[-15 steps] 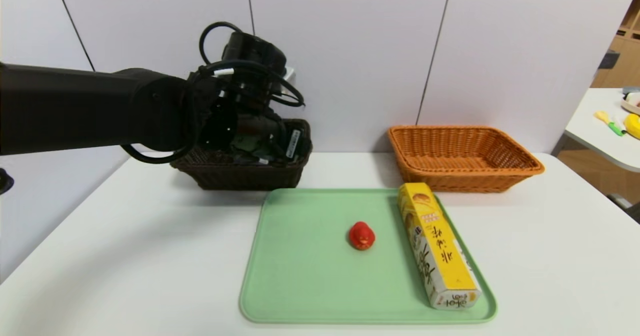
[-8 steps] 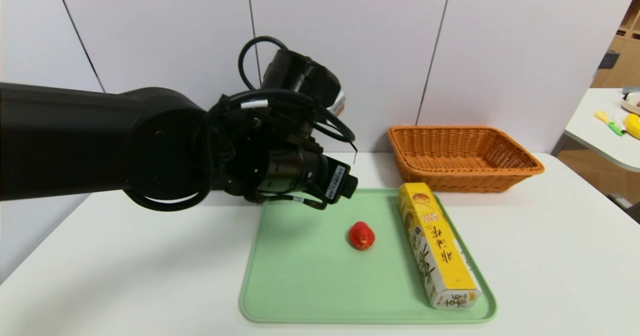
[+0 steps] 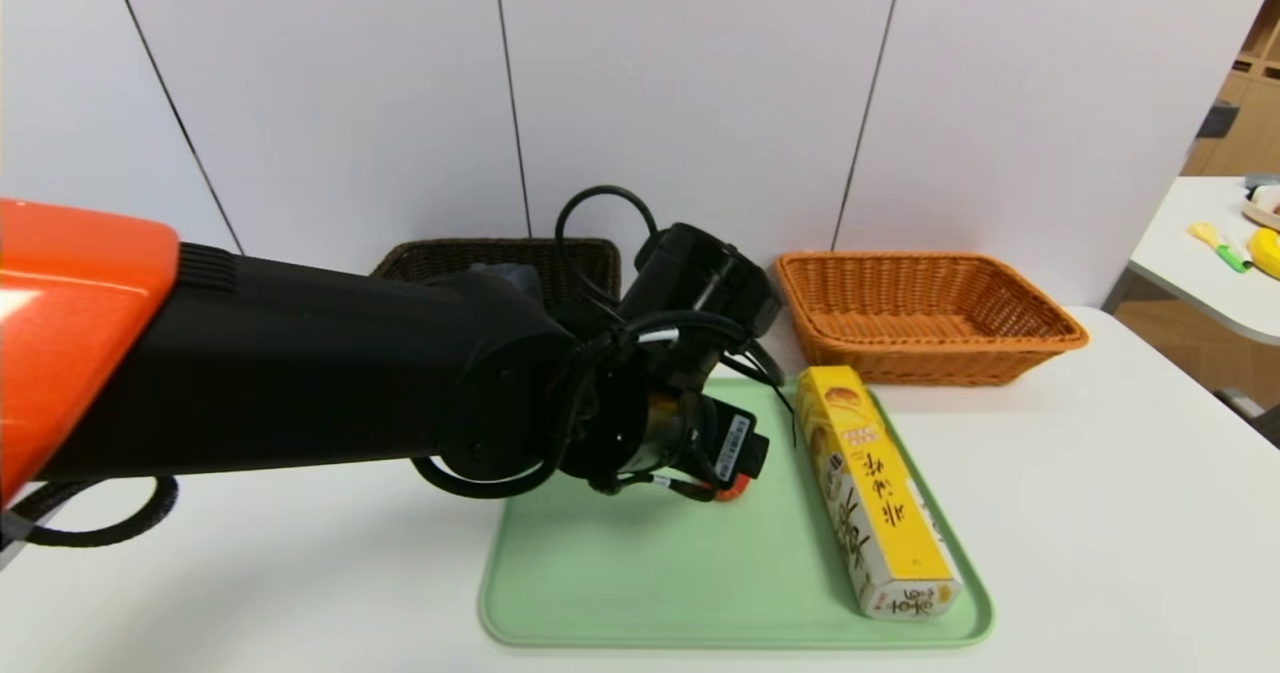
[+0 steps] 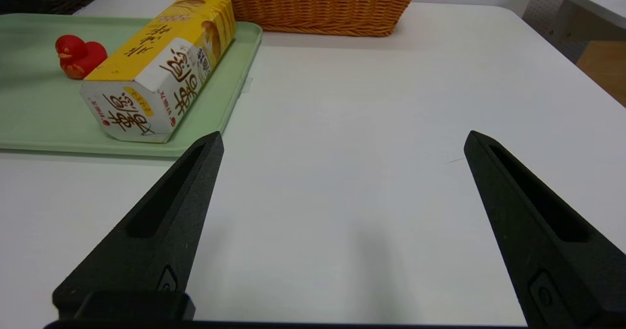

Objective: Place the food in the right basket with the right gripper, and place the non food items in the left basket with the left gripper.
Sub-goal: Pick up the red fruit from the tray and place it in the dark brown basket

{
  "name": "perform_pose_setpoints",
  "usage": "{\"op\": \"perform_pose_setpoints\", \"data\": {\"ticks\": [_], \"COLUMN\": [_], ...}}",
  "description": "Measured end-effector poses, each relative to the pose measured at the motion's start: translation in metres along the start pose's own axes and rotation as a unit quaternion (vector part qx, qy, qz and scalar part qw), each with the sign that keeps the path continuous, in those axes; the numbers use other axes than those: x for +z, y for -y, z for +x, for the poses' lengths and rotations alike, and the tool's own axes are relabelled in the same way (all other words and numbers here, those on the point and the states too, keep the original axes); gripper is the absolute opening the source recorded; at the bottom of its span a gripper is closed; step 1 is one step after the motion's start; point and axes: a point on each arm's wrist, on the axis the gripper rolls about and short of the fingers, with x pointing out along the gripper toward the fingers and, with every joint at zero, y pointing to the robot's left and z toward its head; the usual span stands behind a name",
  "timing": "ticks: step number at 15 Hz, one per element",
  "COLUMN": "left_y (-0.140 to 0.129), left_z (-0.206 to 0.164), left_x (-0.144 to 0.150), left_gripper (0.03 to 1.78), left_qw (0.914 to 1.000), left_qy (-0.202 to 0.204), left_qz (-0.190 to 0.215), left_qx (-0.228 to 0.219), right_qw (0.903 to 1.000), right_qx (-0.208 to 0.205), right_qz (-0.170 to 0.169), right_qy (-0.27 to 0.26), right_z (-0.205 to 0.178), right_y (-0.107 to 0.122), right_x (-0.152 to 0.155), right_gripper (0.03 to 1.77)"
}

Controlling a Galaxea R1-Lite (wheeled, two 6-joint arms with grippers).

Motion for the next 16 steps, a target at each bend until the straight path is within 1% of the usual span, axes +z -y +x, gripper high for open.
{"op": "perform_pose_setpoints", "data": {"ticks": [2,4,7,11,16], "left_y": [0.003,0.004,0.007,0.015,0.026], "left_z": [0.013,0.023,0.034,0.042,0.056], "left_x": [-0.004,-0.007,-0.008,-0.006,-0.014], "left_gripper": [1.69,1.69,1.69,1.69,1.69], "left_qw": [0.9991,0.9963,0.9911,0.9906,0.9921], "left_qy": [-0.002,0.004,0.012,0.018,0.006], "left_qz": [-0.019,-0.039,-0.084,-0.090,-0.078], "left_qx": [0.037,0.076,0.103,0.101,0.097], "right_qw": [1.0000,1.0000,1.0000,1.0000,1.0000], "right_qx": [0.000,0.000,0.000,0.000,0.000], "right_qz": [0.000,0.000,0.000,0.000,0.000], "right_qy": [0.000,0.000,0.000,0.000,0.000], "right_z": [0.000,0.000,0.000,0.000,0.000], "right_y": [0.000,0.000,0.000,0.000,0.000], "right_x": [0.000,0.000,0.000,0.000,0.000], "right_gripper": [1.70,1.70,1.70,1.70,1.70]}}
